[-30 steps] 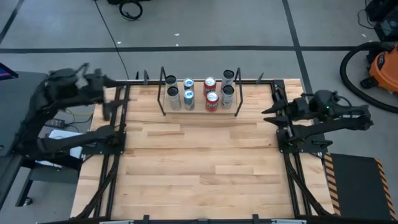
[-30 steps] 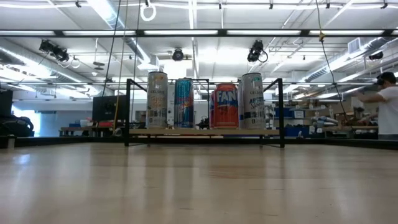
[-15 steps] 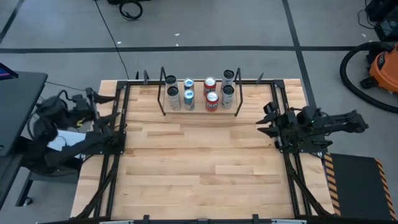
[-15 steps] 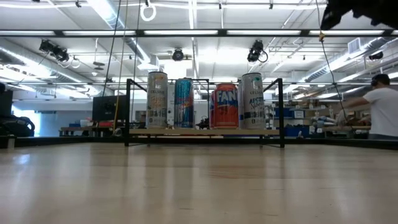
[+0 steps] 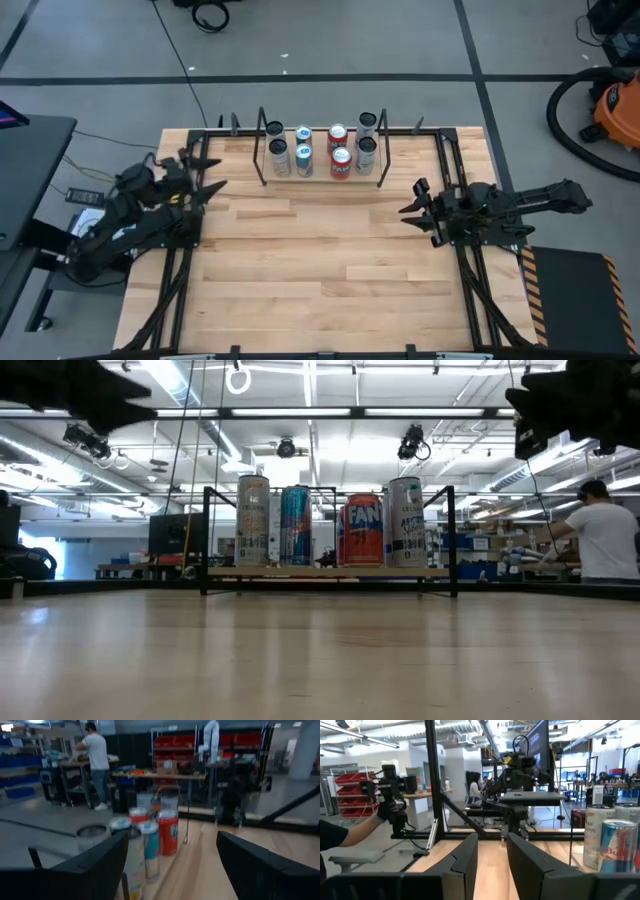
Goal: Place canned beverage on shelf
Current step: Return to Home Position
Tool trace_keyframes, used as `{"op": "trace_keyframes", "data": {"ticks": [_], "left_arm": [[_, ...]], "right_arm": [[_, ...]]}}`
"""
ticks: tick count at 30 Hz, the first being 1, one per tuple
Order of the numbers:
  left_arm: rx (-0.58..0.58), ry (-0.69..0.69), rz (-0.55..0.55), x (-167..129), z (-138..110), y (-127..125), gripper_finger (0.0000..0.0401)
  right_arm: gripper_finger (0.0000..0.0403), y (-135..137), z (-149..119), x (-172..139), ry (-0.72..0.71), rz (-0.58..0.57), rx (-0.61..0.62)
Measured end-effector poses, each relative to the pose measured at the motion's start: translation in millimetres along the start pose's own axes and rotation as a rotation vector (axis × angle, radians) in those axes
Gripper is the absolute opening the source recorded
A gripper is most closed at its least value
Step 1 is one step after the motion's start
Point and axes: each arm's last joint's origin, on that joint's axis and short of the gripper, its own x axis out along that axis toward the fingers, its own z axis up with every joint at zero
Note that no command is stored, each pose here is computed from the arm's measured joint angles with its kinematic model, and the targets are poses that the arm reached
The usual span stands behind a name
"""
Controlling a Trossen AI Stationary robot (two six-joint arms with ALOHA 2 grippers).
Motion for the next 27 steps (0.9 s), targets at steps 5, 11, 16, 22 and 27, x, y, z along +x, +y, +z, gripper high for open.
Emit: {"op": "trace_keyframes", "data": {"ticks": [5,11,16,22,27], "left_arm": [[-0.002,0.028,0.025,11.5,-24.2,3.0,0.0313],[-0.018,0.033,0.053,24.1,-56.0,6.2,0.0313],[-0.034,0.03,0.148,30.2,-78.8,10.1,0.0313],[-0.029,0.037,0.228,32.3,-91.7,12.8,0.0313],[-0.026,0.028,0.3,32.6,-95.2,14.9,0.0313]], "right_arm": [[0.0113,-0.6,-7.1,-0.8,0.023,-0.013,0.004],[0.0113,-1.0,-8.0,-0.3,0.031,-0.023,0.003],[0.0113,-1.3,-9.3,-0.4,0.044,-0.031,0.002],[0.0113,-1.8,-12.4,-0.5,0.077,-0.036,0.004],[0.0113,-2.1,-16.6,-1.0,0.12,-0.043,0.008]]}}
